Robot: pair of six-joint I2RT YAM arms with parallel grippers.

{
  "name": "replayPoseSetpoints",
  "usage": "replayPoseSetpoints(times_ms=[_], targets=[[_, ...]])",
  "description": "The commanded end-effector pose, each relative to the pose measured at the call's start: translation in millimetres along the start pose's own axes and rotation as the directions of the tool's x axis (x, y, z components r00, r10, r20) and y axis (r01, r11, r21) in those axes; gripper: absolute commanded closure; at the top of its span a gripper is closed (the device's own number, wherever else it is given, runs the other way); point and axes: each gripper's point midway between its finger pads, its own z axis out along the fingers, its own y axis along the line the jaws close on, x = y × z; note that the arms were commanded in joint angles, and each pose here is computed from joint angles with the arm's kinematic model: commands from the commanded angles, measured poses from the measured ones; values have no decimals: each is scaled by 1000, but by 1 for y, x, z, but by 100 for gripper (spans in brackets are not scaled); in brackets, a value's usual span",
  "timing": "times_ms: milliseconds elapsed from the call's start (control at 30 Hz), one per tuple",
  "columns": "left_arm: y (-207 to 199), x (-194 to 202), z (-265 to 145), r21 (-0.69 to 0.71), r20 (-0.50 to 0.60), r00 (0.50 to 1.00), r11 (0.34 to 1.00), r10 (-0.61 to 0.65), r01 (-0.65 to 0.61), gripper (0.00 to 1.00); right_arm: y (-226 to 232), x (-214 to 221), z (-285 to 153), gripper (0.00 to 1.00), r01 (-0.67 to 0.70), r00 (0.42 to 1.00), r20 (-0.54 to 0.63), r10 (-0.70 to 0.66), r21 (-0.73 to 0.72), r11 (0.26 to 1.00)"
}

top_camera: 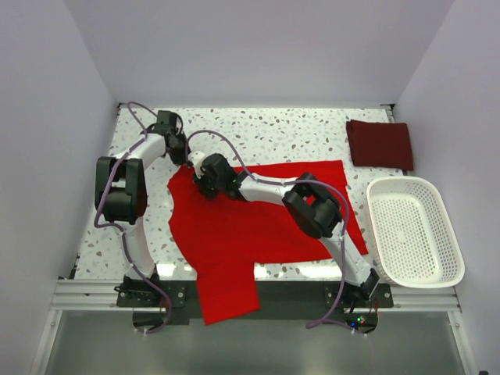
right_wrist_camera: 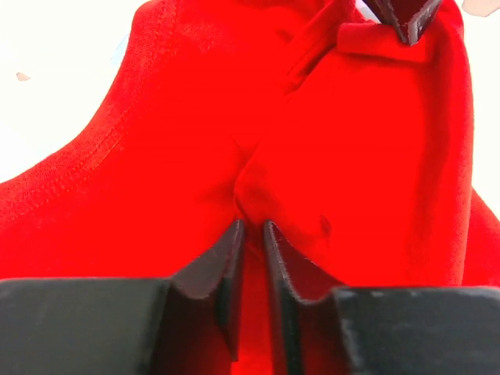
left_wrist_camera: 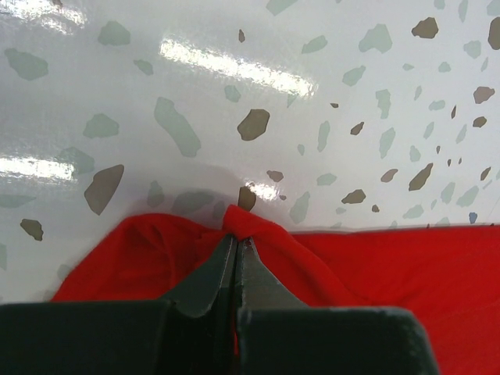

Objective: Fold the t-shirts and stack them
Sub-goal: Fold the tshirt

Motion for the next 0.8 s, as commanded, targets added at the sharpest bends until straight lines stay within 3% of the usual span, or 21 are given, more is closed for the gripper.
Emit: replayPoseSetpoints(times_ms=[0, 133, 467, 767], targets=[[-5, -5, 0, 19, 25, 1000, 1000, 13, -13, 100, 1, -33, -3, 83, -7, 996, 87, 6, 7, 1000], [-6, -8, -5, 18, 34, 999, 1000, 13, -13, 100, 5, -43, -15, 100, -1, 995, 99, 2, -7, 1000], [-13, -14, -68, 22, 124, 992, 1000, -13, 11, 100, 23, -59, -78, 100, 85, 996, 46, -80, -106, 991], [13, 58, -108, 24, 96, 994, 998, -54, 52, 100, 34, -22, -124, 100, 171, 979, -79, -190, -203, 964]])
